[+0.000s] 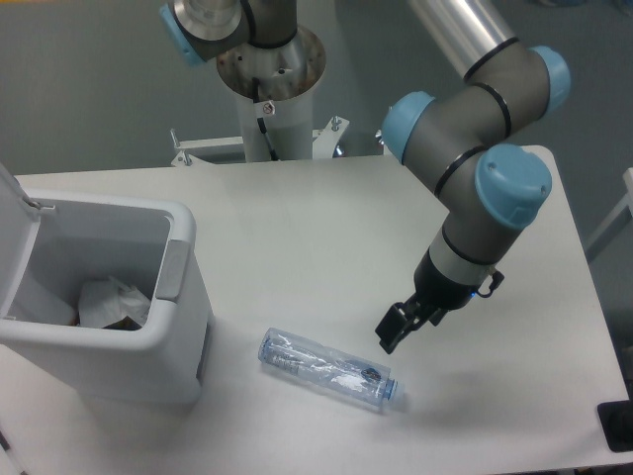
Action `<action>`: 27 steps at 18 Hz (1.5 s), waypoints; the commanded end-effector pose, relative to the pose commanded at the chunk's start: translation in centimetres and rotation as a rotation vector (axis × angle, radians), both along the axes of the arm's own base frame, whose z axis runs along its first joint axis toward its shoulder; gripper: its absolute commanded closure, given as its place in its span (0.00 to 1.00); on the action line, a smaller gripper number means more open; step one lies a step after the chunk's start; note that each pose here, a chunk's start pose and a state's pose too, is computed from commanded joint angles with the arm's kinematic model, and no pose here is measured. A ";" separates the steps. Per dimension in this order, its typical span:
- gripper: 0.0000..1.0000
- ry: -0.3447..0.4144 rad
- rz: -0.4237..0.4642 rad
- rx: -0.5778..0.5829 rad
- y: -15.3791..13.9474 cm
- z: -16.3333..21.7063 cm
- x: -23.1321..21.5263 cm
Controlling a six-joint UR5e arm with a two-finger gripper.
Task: Place the trash in the trash can
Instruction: 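Move the gripper to the clear plastic water bottle, then grasp the water bottle near its blue label and lift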
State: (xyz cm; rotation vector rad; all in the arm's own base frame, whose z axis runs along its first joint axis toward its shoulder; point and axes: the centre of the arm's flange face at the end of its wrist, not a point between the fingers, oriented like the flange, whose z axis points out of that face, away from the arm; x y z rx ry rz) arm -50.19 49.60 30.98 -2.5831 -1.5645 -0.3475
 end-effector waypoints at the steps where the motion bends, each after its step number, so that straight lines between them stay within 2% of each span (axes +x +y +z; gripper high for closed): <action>1: 0.00 0.003 0.013 -0.025 -0.1 -0.5 -0.2; 9: 0.00 -0.050 0.050 -0.113 0.0 -3.1 -0.3; 11: 0.00 -0.063 0.087 -0.124 0.4 -4.0 -0.5; 13: 0.00 -0.073 0.116 -0.136 1.5 -4.9 -0.5; 14: 0.00 -0.078 0.172 -0.152 2.9 -5.8 -0.9; 16: 0.00 -0.074 0.182 -0.167 4.6 -6.6 -0.4; 23: 0.00 -0.092 0.301 -0.184 7.2 -7.6 0.4; 27: 0.00 -0.105 0.310 -0.207 8.4 -9.3 1.6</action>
